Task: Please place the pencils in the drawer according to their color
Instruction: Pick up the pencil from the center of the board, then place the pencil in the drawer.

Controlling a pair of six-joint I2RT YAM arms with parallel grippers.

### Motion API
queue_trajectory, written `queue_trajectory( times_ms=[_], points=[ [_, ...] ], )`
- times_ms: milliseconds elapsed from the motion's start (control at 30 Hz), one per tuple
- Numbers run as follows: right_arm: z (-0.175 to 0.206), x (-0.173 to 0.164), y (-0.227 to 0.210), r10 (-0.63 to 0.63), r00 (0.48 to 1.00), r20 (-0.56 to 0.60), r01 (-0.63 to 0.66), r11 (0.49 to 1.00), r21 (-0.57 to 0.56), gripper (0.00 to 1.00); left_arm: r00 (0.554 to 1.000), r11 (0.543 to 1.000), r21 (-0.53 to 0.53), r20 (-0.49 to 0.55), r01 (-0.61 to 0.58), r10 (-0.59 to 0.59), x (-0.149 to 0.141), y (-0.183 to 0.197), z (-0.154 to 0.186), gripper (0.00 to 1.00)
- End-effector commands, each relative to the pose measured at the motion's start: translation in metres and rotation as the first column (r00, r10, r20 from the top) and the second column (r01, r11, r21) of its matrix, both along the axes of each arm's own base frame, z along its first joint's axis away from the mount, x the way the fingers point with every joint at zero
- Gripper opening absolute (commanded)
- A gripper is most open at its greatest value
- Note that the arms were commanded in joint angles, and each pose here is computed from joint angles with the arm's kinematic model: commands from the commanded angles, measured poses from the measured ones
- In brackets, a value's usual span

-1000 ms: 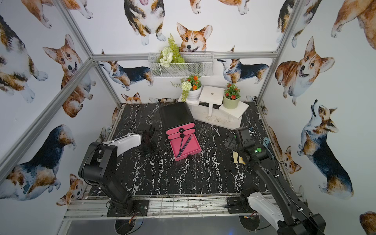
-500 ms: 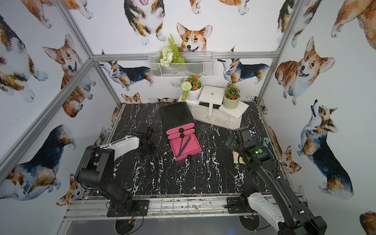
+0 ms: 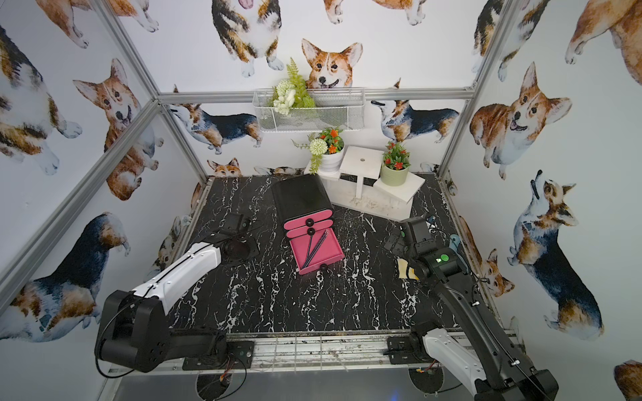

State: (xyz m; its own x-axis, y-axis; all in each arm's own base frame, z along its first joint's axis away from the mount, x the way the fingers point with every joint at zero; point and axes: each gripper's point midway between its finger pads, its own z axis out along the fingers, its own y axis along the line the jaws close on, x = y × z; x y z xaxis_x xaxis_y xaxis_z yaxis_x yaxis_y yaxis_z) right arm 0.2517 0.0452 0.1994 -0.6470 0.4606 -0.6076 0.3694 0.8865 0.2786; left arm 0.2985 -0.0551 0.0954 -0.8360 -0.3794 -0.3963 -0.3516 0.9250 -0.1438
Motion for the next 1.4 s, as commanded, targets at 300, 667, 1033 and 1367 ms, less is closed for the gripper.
queue_trajectory(
  times_ms=[300, 667, 1033, 1367],
  points=[
    [0.007, 0.005, -0.001, -0.008, 1.000, 0.022, 0.009, 1.000, -0.005, 1.00, 0.810, 0.878, 0.195, 0.339, 0.438, -0.479, 0.006, -0.084, 0.111, 0.00],
    [0.008, 0.002, -0.002, -0.011, 1.000, 0.026, 0.011, 1.000, -0.003, 1.00, 0.513, 0.586, 0.236, 0.308, 0.775, -0.801, -0.024, -0.197, 0.113, 0.00],
    [0.006, 0.000, -0.002, -0.012, 1.000, 0.025, 0.012, 1.000, -0.001, 1.00, 0.506, 0.519, 0.170, 0.117, 0.838, -0.855, -0.021, -0.224, 0.043, 0.00],
    [0.004, -0.002, -0.003, -0.015, 1.000, 0.026, 0.015, 1.000, 0.002, 0.99, 0.543, 0.536, 0.225, 0.037, 0.813, -0.839, -0.002, -0.224, 0.008, 0.00]
  ],
)
